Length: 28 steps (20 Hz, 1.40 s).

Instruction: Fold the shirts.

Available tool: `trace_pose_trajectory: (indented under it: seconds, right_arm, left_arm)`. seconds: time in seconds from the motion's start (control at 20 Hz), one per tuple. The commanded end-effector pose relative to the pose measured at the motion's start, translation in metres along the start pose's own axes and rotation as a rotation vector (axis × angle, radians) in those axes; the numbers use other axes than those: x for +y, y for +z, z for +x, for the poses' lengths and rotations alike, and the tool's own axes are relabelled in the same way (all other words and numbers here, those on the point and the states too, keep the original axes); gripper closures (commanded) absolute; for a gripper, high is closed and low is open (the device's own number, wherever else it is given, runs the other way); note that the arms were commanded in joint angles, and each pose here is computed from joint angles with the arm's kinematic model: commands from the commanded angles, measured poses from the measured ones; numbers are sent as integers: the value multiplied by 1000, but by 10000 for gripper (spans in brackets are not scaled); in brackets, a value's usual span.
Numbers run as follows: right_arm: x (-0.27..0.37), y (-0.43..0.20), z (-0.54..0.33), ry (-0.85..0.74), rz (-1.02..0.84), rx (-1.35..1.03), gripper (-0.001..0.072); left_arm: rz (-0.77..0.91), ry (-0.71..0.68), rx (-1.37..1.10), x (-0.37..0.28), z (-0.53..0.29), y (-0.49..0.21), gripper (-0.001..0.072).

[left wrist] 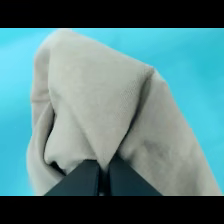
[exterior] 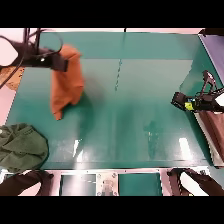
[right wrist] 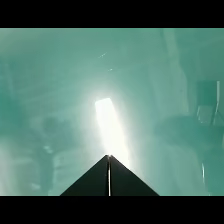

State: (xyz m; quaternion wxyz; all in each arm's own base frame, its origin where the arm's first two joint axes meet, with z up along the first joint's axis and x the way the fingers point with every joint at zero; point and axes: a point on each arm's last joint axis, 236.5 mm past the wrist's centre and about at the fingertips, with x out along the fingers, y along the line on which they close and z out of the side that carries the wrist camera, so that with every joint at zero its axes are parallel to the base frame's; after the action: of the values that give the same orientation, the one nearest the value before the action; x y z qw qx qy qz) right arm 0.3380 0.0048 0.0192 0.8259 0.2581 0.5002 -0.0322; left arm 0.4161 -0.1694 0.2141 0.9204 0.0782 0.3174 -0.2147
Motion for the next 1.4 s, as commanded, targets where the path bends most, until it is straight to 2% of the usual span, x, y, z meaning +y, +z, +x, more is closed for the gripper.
trace_pose_trajectory:
  seconds: [0.0,0.1,0.15,0.2,0.25,0.3,0.45,0.55,0.6,0.75,0.95,1.15,1.35]
  right_arm:
    - [9,-3,-7,22,1,31,697]
    - [11,-6,-10,23,-7,53,698]
    - [13,-10,-11,31,-15,68,697]
    - [14,-13,-11,38,-28,81,697]
    - [14,-18,-11,40,-45,100,696]
    - [14,-22,-12,39,-46,118,672]
    - [14,-25,-12,38,-46,132,456]
    - [14,-26,-11,41,-42,135,310]
    - [15,-29,-10,47,-35,142,273]
    - [30,-46,10,141,-22,205,274]
    - [49,-93,63,200,-50,348,280]
    - [68,-137,113,188,-110,462,280]
    - [75,-146,134,188,-100,513,281]
  left_arm:
    - [-4,-256,-48,-94,2,21,686]
    - [-17,-365,56,-135,34,-6,684]
    - [-26,-405,118,-151,50,-23,630]
    - [-31,-427,178,-163,66,-41,268]
    - [-29,-438,248,-169,81,-60,13]
    - [-28,-442,309,-170,89,-77,6]
    - [-45,-381,393,-130,91,-93,6]
    - [-122,-319,455,-85,84,-101,6]
    - [-169,-289,499,-62,81,-111,6]
    - [-324,-218,616,-14,87,-164,5]
    - [-487,-218,701,-23,112,-247,5]
    - [-668,-283,517,-49,148,-251,5]
    - [-708,-264,428,-63,182,-245,6]
